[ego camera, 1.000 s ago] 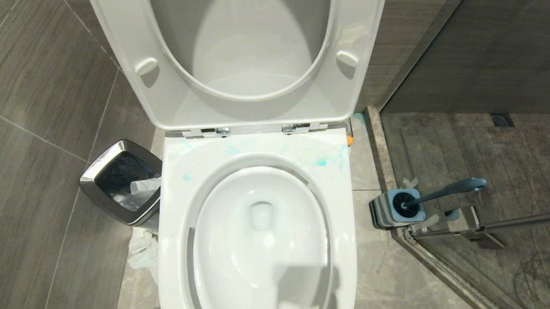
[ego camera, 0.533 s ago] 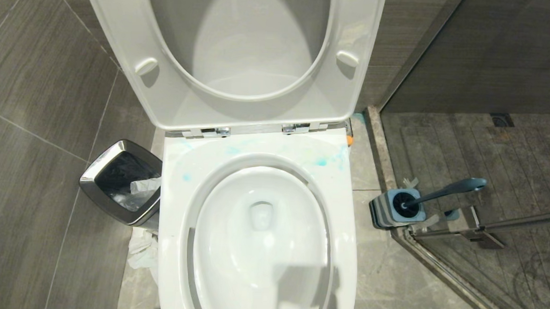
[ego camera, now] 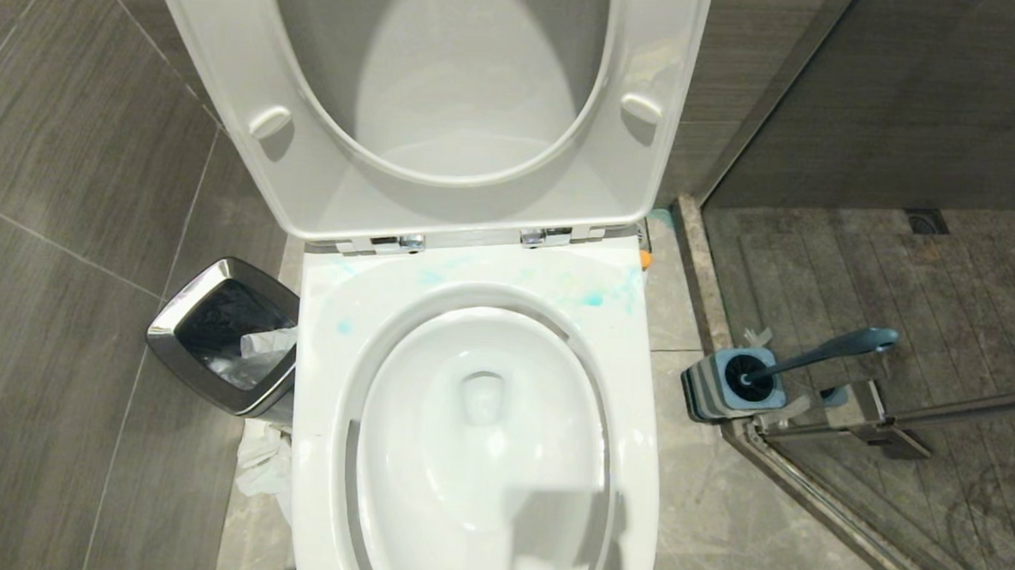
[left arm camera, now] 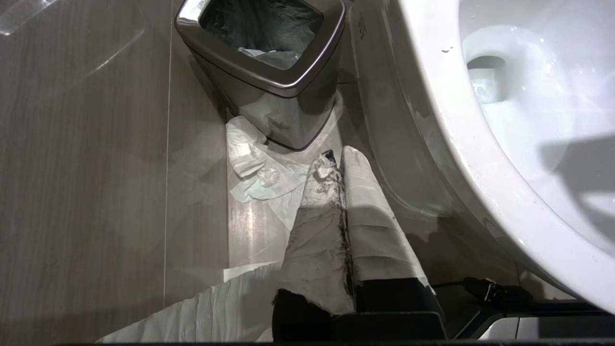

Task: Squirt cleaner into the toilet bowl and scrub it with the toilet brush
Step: Pour in the cleaning agent

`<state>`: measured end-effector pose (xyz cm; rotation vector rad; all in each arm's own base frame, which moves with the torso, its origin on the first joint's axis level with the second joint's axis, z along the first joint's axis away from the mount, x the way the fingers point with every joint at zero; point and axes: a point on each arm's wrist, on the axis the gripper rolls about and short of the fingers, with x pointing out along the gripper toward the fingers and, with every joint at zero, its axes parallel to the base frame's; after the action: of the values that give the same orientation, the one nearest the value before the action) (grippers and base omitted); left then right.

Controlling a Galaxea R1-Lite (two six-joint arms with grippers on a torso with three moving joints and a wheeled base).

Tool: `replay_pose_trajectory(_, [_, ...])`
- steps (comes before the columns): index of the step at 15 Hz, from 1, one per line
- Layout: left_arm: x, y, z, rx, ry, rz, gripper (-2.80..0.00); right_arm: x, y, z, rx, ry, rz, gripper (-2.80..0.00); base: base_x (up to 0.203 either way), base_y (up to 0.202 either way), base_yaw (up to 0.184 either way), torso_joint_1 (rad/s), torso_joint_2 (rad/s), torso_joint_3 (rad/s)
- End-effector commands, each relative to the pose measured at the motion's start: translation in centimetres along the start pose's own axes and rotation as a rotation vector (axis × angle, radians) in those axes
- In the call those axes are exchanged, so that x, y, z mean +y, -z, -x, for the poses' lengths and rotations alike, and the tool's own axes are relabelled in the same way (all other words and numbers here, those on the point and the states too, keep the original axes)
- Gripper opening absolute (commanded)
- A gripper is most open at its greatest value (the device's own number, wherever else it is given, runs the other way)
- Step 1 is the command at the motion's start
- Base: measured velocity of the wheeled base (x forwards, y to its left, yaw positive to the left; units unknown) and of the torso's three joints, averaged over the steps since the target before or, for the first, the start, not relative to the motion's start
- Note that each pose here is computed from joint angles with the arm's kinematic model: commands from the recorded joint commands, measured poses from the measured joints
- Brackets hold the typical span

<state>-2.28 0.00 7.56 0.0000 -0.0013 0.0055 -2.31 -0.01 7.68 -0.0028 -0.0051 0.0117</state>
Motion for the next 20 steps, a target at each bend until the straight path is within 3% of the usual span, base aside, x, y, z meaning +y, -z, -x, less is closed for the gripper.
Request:
replay_pose_trajectory(1, [0.00,-0.01,-0.01,0.001,-0.001,0.000,-2.80,0.00,-0.01,-0.01,0.001,-0.001,0.000,-2.80,0.000,0.000,0.000,0.000,0.00,0.000])
replay_pose_trajectory(20, [0.00,-0.01,-0.01,0.001,-0.001,0.000,-2.80,0.00,0.01,0.01,0.005,0.001,0.000,-2.80,0.000,0.000,0.000,0.000,0.00,0.000])
